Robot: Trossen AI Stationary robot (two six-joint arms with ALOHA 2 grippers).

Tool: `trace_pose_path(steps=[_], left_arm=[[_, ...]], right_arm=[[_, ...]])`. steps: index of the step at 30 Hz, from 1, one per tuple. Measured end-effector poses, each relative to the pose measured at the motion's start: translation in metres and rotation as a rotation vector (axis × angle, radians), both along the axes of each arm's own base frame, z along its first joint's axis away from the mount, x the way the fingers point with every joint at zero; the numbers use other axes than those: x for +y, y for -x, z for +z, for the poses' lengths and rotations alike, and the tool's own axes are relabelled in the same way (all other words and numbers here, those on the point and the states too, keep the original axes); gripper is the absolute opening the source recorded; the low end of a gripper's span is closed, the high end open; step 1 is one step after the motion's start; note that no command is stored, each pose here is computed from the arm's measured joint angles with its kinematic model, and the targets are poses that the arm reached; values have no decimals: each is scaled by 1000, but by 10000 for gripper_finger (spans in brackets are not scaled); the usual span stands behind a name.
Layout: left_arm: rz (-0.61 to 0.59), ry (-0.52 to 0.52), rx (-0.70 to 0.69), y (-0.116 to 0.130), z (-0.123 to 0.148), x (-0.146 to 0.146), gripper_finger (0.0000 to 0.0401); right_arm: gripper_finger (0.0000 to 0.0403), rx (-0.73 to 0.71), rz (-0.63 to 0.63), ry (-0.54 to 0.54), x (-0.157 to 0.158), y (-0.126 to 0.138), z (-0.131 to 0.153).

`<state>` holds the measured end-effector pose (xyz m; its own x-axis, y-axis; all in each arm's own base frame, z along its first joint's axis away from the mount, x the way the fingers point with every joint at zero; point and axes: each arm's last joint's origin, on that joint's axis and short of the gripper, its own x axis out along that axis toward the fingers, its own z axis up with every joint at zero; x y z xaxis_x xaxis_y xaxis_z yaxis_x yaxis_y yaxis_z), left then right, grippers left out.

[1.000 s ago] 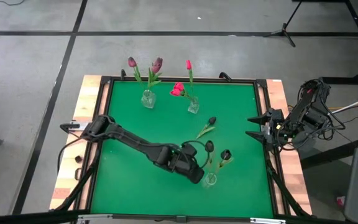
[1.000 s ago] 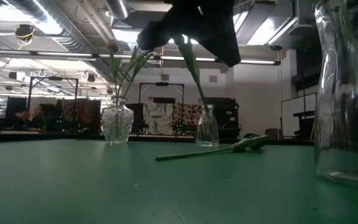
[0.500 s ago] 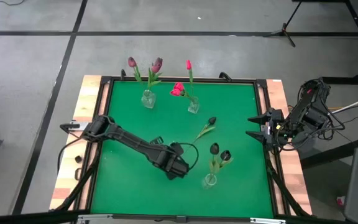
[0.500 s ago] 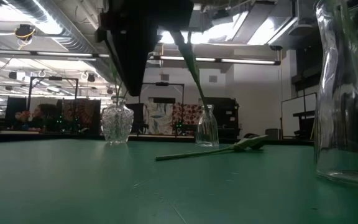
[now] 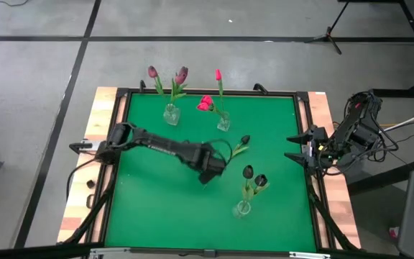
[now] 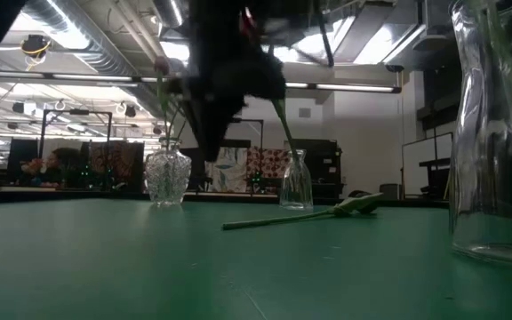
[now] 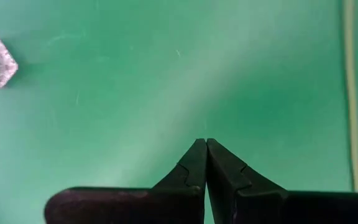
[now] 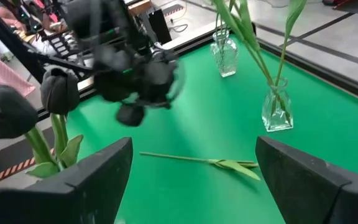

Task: Sort flowers into vase by color
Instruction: Put the black tulip into the bottom transparent vase

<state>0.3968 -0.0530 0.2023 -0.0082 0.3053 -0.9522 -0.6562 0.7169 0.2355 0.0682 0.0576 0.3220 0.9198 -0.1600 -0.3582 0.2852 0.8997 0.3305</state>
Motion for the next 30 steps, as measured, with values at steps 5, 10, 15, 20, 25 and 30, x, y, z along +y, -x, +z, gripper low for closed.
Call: trace_pose_path(steps=[5, 10, 15, 20, 25, 30], left_arm=[[40, 144, -153, -17, -17, 24, 0], [-19, 111, -544, -52, -5, 21, 0], [-37, -27, -862, -74, 14, 10, 0], [-38, -29, -958, -73, 3, 8, 0], [-58, 44, -1144, -53, 10, 7, 0], [-70, -1, -1409, 0, 8, 2, 0]], right_arm=[[340, 16, 19, -7, 0, 0, -1], [340, 34, 40, -17, 1, 0, -1], [340, 56, 67, -32, 2, 0, -2], [340, 71, 85, -44, 3, 1, -2], [340, 75, 90, -47, 3, 1, -2], [340, 79, 90, -41, 2, 1, -3]])
